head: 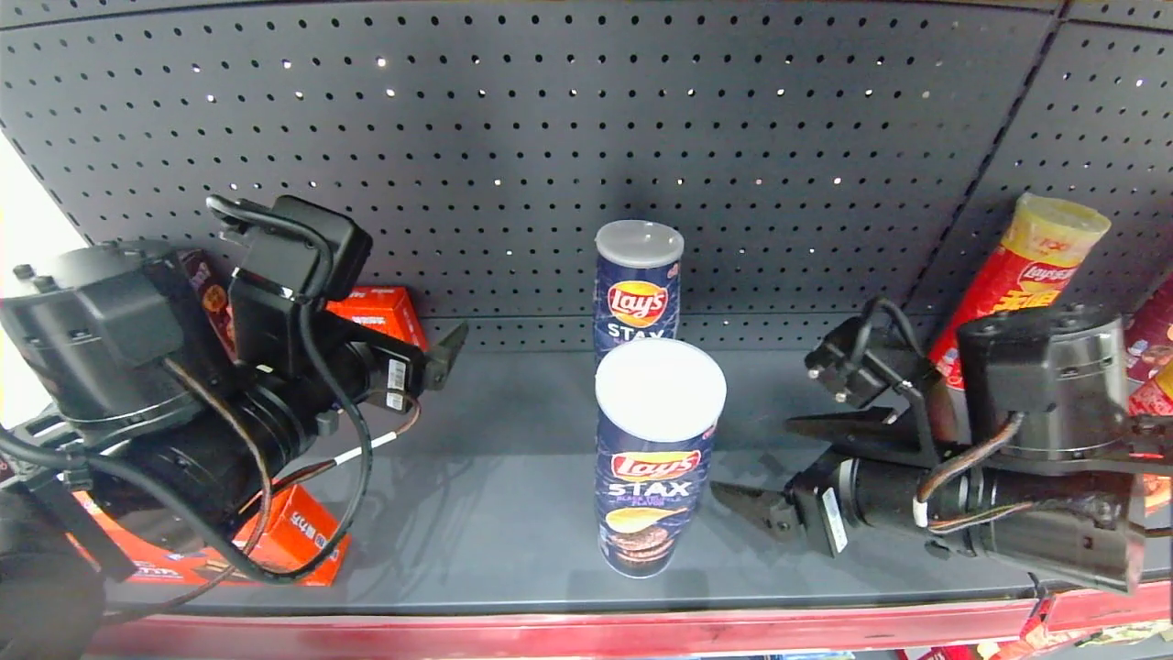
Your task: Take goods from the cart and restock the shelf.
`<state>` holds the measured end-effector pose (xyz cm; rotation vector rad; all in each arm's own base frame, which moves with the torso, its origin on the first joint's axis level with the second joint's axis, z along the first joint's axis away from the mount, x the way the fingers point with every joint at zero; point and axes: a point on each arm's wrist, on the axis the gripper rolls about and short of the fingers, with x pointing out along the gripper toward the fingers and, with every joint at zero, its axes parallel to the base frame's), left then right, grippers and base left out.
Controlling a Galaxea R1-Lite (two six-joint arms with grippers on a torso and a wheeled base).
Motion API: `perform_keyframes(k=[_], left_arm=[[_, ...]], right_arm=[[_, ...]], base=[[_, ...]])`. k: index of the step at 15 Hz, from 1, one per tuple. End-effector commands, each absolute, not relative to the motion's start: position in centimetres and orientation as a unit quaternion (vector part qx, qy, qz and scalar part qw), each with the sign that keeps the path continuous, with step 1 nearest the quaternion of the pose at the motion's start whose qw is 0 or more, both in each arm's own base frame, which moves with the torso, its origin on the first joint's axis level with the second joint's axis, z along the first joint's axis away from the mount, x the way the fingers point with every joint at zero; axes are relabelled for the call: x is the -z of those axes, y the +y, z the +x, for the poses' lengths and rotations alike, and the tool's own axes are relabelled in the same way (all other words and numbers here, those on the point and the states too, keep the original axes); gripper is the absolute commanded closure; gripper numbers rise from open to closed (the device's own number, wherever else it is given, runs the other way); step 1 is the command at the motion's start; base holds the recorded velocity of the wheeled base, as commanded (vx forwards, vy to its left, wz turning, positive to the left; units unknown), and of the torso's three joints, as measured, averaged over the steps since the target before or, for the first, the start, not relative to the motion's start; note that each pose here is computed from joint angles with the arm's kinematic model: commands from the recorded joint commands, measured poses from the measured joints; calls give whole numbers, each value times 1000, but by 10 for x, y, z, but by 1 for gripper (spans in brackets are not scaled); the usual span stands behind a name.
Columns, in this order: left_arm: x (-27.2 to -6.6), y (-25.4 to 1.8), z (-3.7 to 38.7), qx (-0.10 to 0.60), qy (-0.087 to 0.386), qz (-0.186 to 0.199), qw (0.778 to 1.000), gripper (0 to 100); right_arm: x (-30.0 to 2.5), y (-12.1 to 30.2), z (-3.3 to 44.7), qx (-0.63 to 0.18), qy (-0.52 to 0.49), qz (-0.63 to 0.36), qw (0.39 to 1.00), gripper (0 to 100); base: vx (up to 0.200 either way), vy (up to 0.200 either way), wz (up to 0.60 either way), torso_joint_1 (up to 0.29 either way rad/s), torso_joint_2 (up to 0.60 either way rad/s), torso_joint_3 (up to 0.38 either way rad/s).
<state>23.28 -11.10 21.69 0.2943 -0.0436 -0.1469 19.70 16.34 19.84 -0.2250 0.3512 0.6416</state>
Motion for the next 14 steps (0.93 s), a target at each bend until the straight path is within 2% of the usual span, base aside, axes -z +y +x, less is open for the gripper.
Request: perform_keyframes(k=[1,3,5,8,11,14], left_arm=[[-235,-99,210,69,-53,133,987,0],[-250,-90,191,67,-84,120,987,0],[-254,-79,170,65,-102,114,986,0],[-243,-61,130,68,-108,112,985,0],[-236,-35,80,75,-107,113,985,0],[-227,-15,40,93,-98,117,984,0]], right_arm=[[-233,119,162,-287,97,-77,950,0],[-233,96,132,-285,70,-67,954,0],[-226,77,105,-285,52,-62,955,0],[-204,49,67,-292,22,-76,953,0],[-166,22,29,-311,-11,-63,948,0],[-133,4,7,-307,9,-68,949,0]], base=[[0,0,0,0,0,0],[0,0,0,0,0,0],[0,0,0,0,0,0],[0,0,0,0,0,0],[0,0,0,0,0,0],[0,0,0,0,0,0]])
